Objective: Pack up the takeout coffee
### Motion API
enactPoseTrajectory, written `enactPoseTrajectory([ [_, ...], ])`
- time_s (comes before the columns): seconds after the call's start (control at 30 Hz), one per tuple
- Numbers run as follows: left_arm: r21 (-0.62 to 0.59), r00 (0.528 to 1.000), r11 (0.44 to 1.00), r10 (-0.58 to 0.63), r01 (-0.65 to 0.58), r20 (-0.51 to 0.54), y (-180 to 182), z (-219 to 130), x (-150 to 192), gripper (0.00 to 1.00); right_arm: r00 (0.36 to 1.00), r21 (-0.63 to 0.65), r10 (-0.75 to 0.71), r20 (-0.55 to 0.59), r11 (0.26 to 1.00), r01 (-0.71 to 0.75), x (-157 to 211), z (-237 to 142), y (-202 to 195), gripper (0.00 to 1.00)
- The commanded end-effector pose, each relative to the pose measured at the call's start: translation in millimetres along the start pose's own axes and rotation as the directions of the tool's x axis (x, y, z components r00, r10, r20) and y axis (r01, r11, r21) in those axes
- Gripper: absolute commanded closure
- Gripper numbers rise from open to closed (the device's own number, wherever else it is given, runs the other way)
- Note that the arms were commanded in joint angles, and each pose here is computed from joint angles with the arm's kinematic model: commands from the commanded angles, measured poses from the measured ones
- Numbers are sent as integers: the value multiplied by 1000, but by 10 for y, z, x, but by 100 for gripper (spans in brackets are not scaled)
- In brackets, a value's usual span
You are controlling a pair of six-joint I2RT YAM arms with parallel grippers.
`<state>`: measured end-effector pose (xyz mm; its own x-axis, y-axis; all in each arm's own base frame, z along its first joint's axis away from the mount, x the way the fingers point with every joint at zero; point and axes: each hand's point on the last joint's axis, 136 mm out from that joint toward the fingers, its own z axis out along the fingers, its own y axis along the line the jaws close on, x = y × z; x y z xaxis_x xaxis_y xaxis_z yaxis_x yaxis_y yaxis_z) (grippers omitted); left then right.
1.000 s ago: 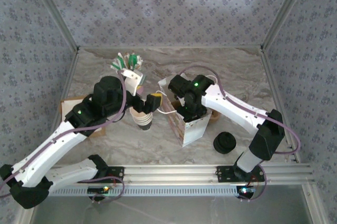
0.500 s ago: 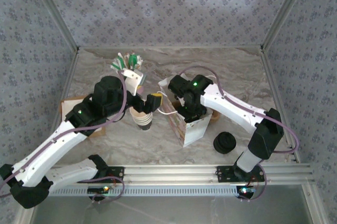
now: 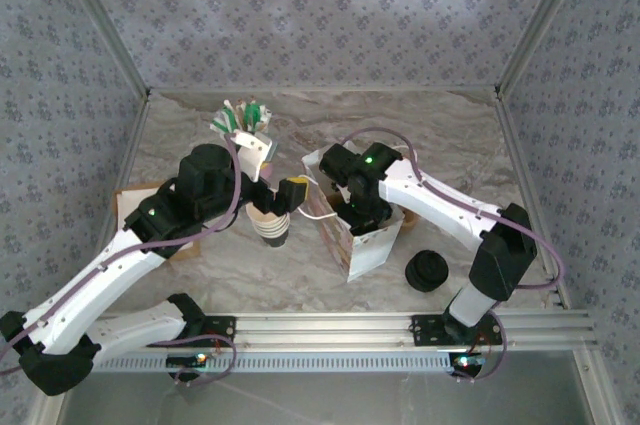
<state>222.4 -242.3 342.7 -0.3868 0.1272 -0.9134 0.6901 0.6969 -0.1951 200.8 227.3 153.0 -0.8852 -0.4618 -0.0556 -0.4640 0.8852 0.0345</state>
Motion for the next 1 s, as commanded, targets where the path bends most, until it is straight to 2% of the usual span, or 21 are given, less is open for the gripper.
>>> enactPoseTrajectory([
  [0.0,23,999,999,23,-24,47,-77,-64,-191,1,1000,-3,-2,-31,1000,2,38,32,-9,36],
  [0.97,26,999,999,29,-30,36,-81,-42,-172,0,996,-5,-9,-89,1000,8,40,76,6,36],
])
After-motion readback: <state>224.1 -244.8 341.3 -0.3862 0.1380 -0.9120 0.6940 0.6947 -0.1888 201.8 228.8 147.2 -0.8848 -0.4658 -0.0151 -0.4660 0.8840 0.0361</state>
